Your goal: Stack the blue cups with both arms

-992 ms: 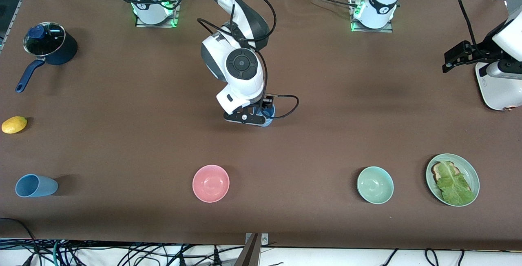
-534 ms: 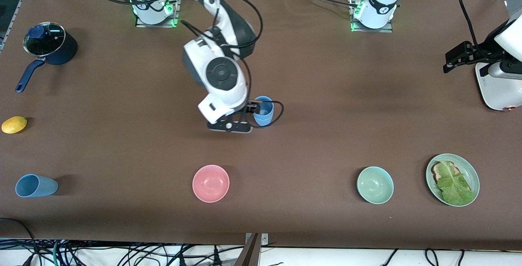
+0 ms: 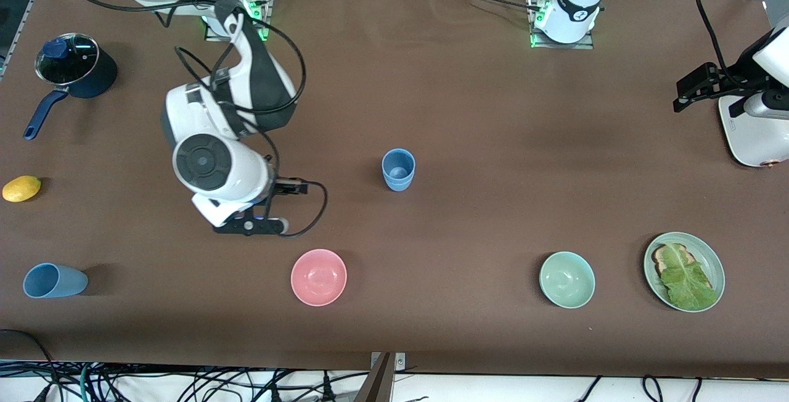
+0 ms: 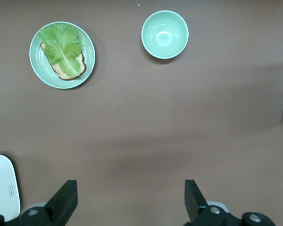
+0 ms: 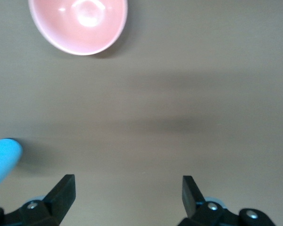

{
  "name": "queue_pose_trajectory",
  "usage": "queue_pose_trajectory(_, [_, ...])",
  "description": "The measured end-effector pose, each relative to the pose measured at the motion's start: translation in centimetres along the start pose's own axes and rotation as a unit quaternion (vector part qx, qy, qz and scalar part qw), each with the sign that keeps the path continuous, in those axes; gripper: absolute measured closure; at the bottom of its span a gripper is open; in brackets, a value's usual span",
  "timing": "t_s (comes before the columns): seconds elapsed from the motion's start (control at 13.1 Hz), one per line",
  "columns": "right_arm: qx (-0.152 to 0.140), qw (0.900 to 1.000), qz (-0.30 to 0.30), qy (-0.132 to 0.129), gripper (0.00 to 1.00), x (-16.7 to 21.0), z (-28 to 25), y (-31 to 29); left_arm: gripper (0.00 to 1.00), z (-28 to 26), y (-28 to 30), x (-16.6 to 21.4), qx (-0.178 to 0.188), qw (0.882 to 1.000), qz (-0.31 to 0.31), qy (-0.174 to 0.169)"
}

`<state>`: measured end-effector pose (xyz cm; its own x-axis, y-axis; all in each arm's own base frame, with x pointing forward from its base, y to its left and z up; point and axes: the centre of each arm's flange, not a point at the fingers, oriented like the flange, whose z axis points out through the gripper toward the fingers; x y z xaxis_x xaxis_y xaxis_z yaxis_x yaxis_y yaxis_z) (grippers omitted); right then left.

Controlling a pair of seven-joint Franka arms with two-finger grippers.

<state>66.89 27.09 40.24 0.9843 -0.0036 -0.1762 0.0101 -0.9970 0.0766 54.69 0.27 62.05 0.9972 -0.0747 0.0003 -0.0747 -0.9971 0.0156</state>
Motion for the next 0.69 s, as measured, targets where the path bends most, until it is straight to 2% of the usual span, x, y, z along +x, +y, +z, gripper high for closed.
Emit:
queue_pose_trajectory(0.15, [-0.001, 1.0, 0.012, 0.011, 0.0, 0.5, 0.0, 3.7, 0.0, -0.1, 0.0, 0.0, 0.0, 1.0, 0.0, 0.001])
queue_pose_trajectory(0.31, [0.01, 0.999, 0.041, 0.03, 0.0, 0.0, -0.5, 9.8, 0.0, 0.1, -0.1, 0.2, 0.0, 1.0, -0.003, -0.001])
queue_pose_trajectory(0.46, [0.014, 0.998, 0.05, 0.039, 0.0, -2.6, -2.6, 16.9, 0.0, 0.4, -0.1, 0.4, 0.0, 1.0, -0.015, -0.003])
queue_pose_trajectory(0.69, [0.028, 0.997, 0.044, 0.05, 0.0, -8.5, -7.1, 24.5, 0.0, 0.5, -0.1, 0.5, 0.0, 1.0, -0.024, -0.003])
